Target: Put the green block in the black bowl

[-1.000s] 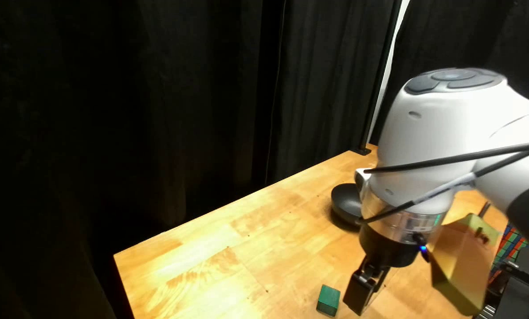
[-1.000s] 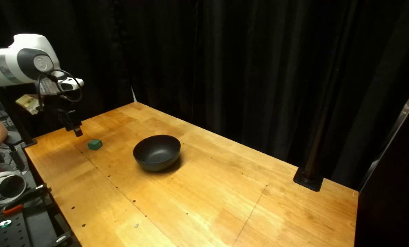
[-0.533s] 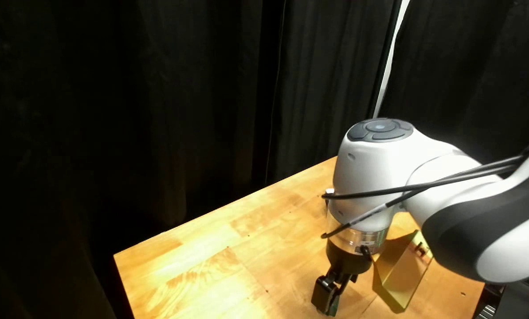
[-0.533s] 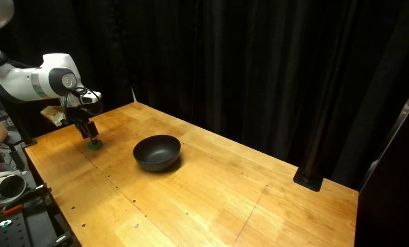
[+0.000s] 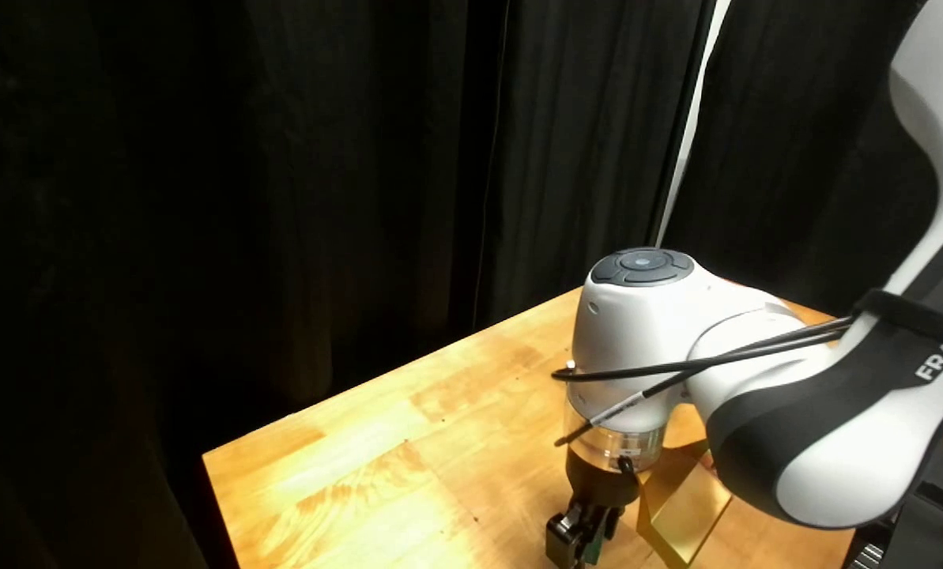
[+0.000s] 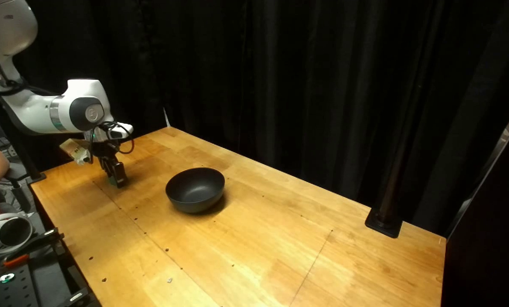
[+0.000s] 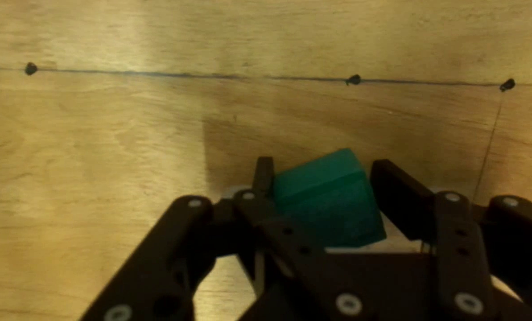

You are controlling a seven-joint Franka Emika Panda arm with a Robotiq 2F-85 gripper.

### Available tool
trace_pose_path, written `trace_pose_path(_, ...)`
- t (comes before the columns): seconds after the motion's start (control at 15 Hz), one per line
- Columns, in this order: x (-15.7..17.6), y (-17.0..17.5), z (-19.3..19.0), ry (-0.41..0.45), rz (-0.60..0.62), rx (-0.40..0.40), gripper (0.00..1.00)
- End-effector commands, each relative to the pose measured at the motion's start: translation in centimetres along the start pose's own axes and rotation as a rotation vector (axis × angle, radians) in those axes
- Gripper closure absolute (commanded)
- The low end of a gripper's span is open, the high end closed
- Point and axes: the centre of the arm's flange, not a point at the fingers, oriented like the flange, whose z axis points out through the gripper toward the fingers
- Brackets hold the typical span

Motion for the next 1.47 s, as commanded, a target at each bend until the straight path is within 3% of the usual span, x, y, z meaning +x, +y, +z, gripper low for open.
trace_pose_path(0.0,-0.1,0.1,-1.6,0.003,0.002,0.026,0.72)
trace_pose_path(0.4,0.4,5.0,-7.0,0.047,0.119,-0.072,0.74)
trace_pose_path(0.73,2.7,12.0,-12.1,0.181,0.298,-0.209,0.74)
trace_pose_path(1.0,4.0,15.7,-12.0,0.268,0.422,-0.338,0.74)
trace_pose_path(1.2,4.4,17.3,-10.6,0.267,0.492,-0.384,0.74)
trace_pose_path(1.27,4.3,17.6,-10.4,0.252,0.512,-0.384,0.24)
trace_pose_path(1.33,4.1,17.8,-10.6,0.232,0.516,-0.375,0.24)
trace_pose_path(1.4,3.9,17.8,-11.0,0.225,0.516,-0.367,0.16)
